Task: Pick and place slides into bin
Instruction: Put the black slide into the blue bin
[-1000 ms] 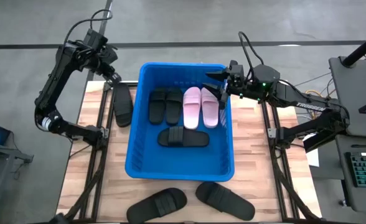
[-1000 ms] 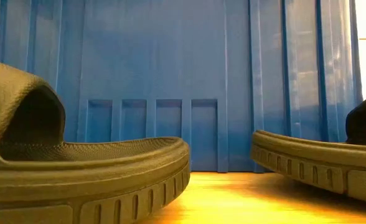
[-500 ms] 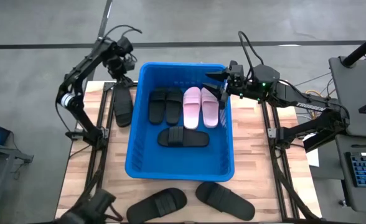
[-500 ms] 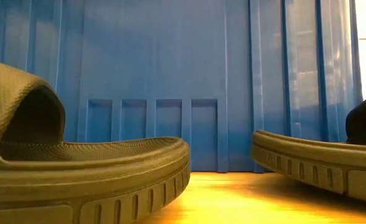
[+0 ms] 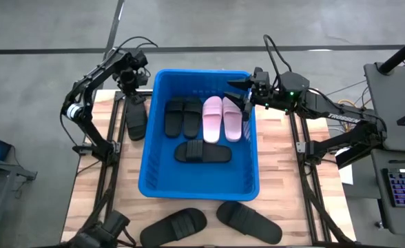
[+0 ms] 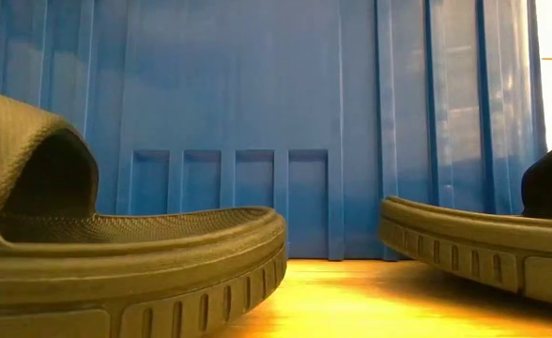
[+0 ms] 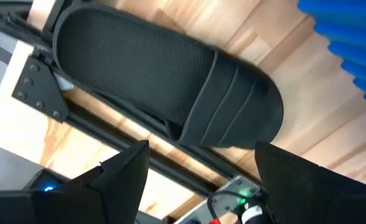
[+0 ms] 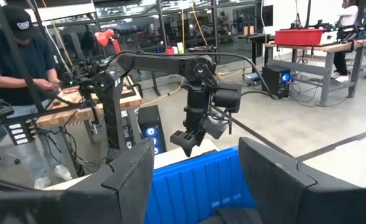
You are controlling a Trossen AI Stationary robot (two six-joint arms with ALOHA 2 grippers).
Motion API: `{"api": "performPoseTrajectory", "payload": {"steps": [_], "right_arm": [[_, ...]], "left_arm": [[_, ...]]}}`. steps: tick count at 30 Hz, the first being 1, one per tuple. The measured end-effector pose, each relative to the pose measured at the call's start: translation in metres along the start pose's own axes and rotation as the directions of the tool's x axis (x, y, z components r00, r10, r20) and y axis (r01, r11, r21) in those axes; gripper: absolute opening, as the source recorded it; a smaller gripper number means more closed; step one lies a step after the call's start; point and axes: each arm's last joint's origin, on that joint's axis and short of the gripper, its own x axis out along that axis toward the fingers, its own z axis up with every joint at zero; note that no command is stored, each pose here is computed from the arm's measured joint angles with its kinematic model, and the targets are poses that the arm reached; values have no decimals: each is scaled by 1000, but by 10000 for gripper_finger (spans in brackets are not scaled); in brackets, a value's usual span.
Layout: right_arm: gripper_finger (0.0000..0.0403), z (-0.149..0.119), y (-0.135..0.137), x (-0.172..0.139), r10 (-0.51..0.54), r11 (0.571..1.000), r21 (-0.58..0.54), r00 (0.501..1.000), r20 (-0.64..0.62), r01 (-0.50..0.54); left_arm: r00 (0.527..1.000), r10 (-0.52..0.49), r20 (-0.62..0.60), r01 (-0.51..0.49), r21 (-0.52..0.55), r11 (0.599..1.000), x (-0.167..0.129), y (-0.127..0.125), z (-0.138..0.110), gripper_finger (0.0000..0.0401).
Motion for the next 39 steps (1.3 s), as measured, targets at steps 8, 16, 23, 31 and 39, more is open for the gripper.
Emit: {"api": "performPoseTrajectory", "payload": {"steps": [8, 16, 23, 31, 39], "right_arm": [[224, 0, 0, 0, 0, 1000, -24, 1000, 1, 0], [224, 0, 0, 0, 0, 1000, -24, 1000, 1, 0], [224, 0, 0, 0, 0, 1000, -23, 1000, 0, 0], [224, 0, 0, 0, 0, 1000, -15, 1000, -2, 0], [224, 0, 0, 0, 0, 1000, -7, 1000, -3, 0]], "left_arm": [[1000, 0, 19, 0, -34, 999, 1, 0, 1, 276], [1000, -6, 29, 7, -56, 998, 14, 0, 4, 276], [999, -45, -12, 44, -47, 998, 36, -3, 2, 276], [996, -87, -20, 87, 17, 996, 55, -6, 2, 276], [995, -93, -19, 94, 18, 995, 64, -7, 2, 276]]}}
